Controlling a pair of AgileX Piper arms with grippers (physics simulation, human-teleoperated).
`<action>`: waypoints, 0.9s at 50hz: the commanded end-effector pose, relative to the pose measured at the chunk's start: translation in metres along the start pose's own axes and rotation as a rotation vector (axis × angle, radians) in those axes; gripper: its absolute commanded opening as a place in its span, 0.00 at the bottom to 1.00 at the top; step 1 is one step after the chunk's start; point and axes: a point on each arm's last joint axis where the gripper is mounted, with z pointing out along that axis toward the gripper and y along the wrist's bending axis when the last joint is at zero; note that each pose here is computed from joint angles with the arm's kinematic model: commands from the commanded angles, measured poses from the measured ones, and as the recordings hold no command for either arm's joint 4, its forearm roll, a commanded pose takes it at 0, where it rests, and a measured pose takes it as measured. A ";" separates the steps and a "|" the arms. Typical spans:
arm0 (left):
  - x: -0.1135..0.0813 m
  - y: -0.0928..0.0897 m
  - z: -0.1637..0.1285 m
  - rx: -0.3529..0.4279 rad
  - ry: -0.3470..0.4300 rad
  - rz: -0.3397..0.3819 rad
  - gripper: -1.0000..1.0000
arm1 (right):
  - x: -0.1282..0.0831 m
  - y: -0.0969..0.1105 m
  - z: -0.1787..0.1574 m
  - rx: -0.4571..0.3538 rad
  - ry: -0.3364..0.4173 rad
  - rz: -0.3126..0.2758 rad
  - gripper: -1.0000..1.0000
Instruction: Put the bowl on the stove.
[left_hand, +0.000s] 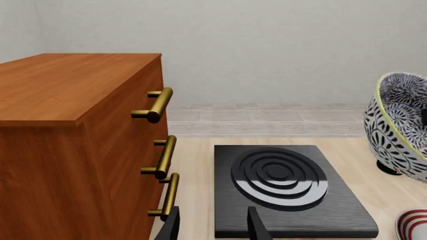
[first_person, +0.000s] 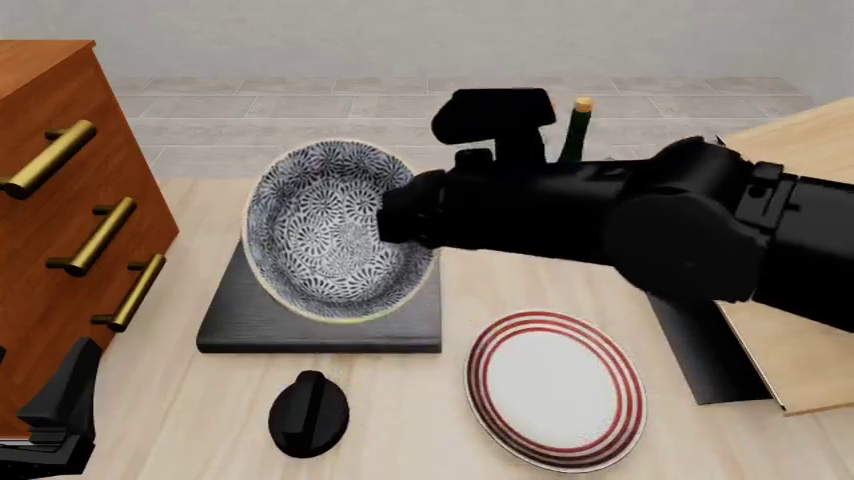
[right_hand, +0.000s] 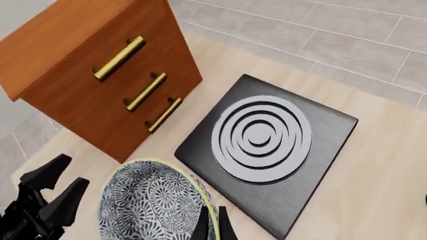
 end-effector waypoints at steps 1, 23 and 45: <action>0.000 0.000 0.000 0.000 0.000 0.000 1.00 | -0.012 -0.006 0.034 0.026 0.007 0.049 0.00; 0.000 0.000 0.000 0.000 0.000 0.000 1.00 | -0.019 -0.021 0.095 0.078 0.062 0.058 0.00; 0.000 0.000 0.000 0.000 0.000 0.000 1.00 | -0.018 -0.029 0.139 0.099 0.094 0.076 0.00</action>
